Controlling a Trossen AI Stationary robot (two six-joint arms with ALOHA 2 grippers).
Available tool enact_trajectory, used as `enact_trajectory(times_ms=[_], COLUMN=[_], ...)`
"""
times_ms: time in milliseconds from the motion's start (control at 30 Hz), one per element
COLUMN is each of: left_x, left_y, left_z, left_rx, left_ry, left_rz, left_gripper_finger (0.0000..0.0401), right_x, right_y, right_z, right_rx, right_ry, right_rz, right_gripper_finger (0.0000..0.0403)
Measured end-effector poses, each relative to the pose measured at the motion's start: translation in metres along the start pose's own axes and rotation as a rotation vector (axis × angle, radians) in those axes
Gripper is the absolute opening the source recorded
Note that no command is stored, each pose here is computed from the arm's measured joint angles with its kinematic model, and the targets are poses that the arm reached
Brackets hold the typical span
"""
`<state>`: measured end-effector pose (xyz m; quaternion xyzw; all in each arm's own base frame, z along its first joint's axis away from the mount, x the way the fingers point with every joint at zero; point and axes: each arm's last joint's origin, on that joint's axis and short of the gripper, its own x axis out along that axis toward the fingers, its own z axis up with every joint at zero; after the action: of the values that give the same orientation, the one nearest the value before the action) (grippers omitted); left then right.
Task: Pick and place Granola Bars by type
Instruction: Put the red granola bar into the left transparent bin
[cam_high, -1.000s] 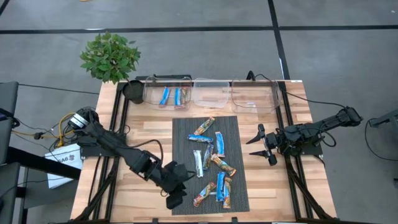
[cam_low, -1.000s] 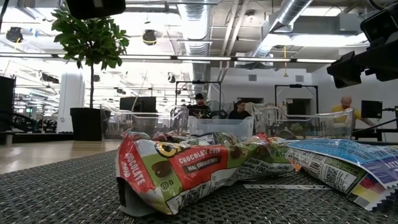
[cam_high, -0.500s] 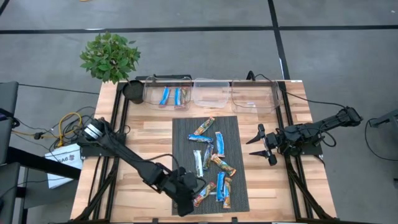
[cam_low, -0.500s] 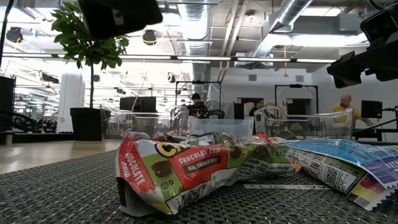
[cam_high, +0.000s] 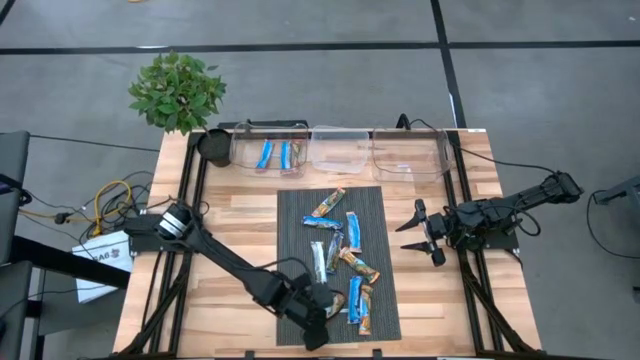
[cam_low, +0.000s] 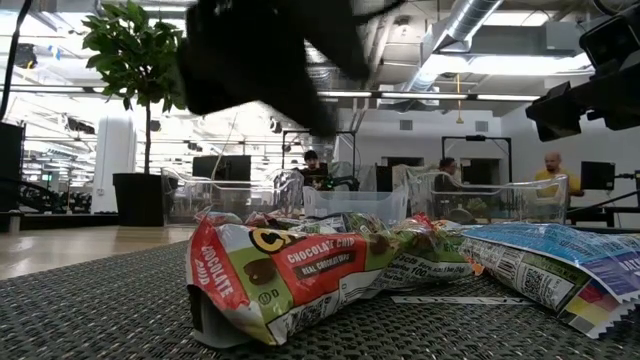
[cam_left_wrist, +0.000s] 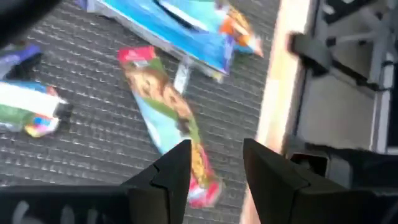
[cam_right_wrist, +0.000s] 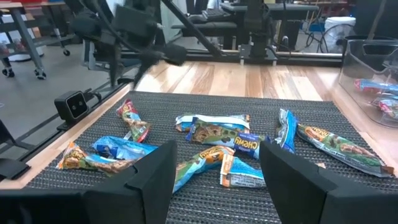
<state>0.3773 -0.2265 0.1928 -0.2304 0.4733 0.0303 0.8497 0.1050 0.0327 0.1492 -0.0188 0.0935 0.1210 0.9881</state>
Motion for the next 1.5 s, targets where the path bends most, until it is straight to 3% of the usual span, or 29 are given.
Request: enact_trajectory(times_ms=[400,633,867,1267,1367,1500], left_x=[0.021,0.033,0.052,0.054,0.054,0.054], left_y=[0.006,0.003,0.003,0.014,0.015,0.016], left_z=[0.005,0.006,0.002,-0.005,-0.005,-0.005], left_rx=[-0.045,-0.011,-0.005,0.009,0.01,0.011], left_ry=[0.017,0.018,0.049,0.091,0.09,0.09], left_rz=[-0.018,-0.001,0.012,0.145,0.153,0.16], left_gripper_finger=[0.0228,0.0249,0.0249,0.0248,0.0233,0.0183], right_x=[0.0,0.0,0.0,0.0,0.0,0.0], right_y=[0.0,0.0,0.0,0.0,0.0,0.0], right_z=[0.0,0.0,0.0,0.0,0.0,0.0], right_rx=[0.0,0.0,0.0,0.0,0.0,0.0], right_ry=[0.005,0.002,0.001,0.002,0.003,0.002], right_rz=[0.0,0.0,0.0,0.0,0.0,0.0], right_gripper_finger=[0.0221,0.0221,0.0221,0.0221,0.0221,0.0221])
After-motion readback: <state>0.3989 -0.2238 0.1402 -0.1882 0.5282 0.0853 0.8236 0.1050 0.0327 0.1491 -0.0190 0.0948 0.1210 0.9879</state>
